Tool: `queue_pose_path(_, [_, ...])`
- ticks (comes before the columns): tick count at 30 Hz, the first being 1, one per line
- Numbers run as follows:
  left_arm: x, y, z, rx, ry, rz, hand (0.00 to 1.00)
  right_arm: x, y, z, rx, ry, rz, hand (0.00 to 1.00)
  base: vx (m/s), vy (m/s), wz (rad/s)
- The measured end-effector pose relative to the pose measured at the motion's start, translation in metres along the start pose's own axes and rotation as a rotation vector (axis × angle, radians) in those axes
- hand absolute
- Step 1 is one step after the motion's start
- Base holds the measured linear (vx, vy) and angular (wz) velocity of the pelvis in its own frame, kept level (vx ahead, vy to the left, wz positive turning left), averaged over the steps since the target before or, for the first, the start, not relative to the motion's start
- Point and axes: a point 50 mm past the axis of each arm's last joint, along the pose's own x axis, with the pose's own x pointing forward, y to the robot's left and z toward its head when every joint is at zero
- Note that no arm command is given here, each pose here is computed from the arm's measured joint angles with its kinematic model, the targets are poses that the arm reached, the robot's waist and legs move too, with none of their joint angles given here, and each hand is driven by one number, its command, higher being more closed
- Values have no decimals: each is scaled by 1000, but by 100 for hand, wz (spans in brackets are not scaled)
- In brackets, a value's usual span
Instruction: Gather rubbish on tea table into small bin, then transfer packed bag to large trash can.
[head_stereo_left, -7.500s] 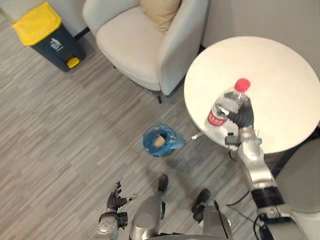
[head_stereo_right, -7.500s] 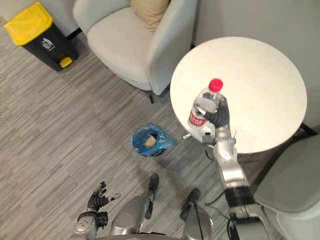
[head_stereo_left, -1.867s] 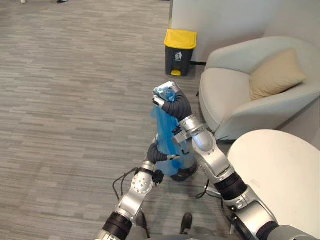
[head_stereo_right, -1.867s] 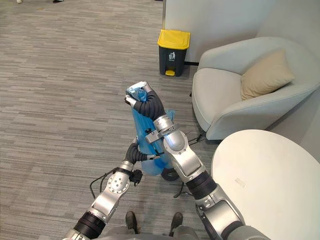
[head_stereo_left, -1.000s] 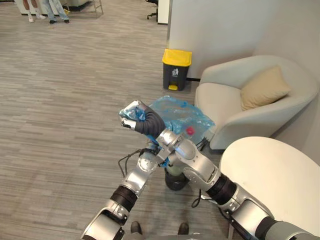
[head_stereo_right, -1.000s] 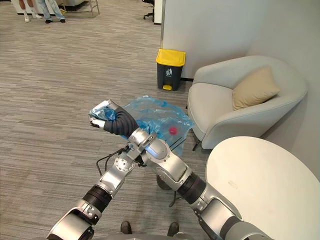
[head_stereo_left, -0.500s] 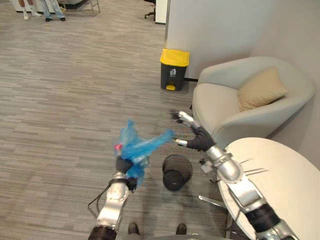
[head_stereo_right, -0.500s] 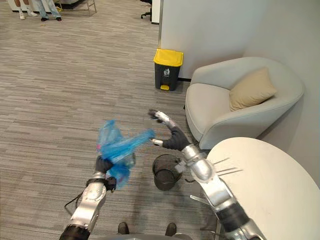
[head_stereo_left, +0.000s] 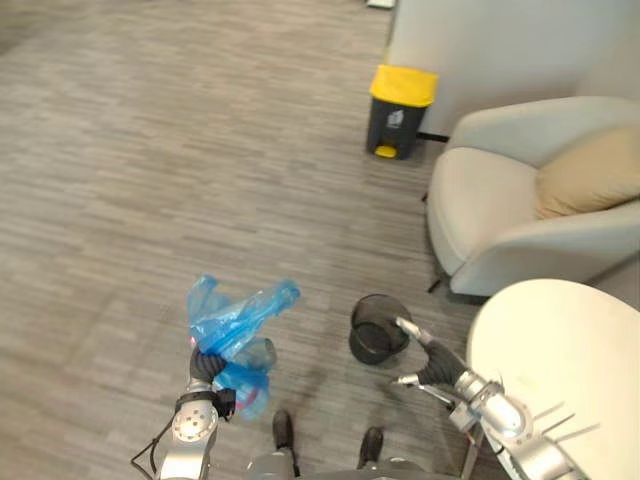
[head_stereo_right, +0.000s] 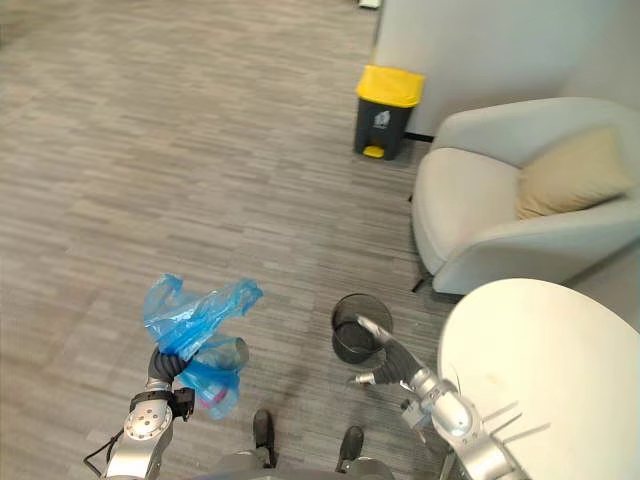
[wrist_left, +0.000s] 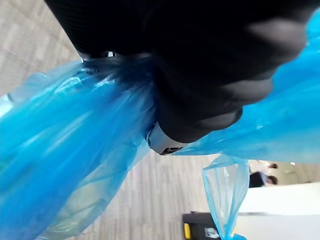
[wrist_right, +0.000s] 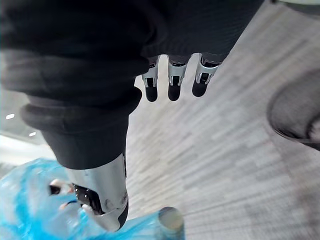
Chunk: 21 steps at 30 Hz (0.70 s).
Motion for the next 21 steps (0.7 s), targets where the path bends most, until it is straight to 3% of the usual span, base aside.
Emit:
queue_pose_path(4, [-15,-4,-35,-7,146,-37,100,-6,-1,-46,175,220,-241,0,102,115,84])
queue_pose_path(9, [-43,12,-64,-20,267,2,100,-15,2,-67,223,341,-340,0,169,167,14])
queue_pose_path(16, [-36,20,-55,2,223,4,100,-24,6,-77,289,399,-399,0,256,110,42])
queue_pose_path(21, [-15,4,-32,0,137,-46,100,-31,3,-84,318,434,-455,0,346,-89,48])
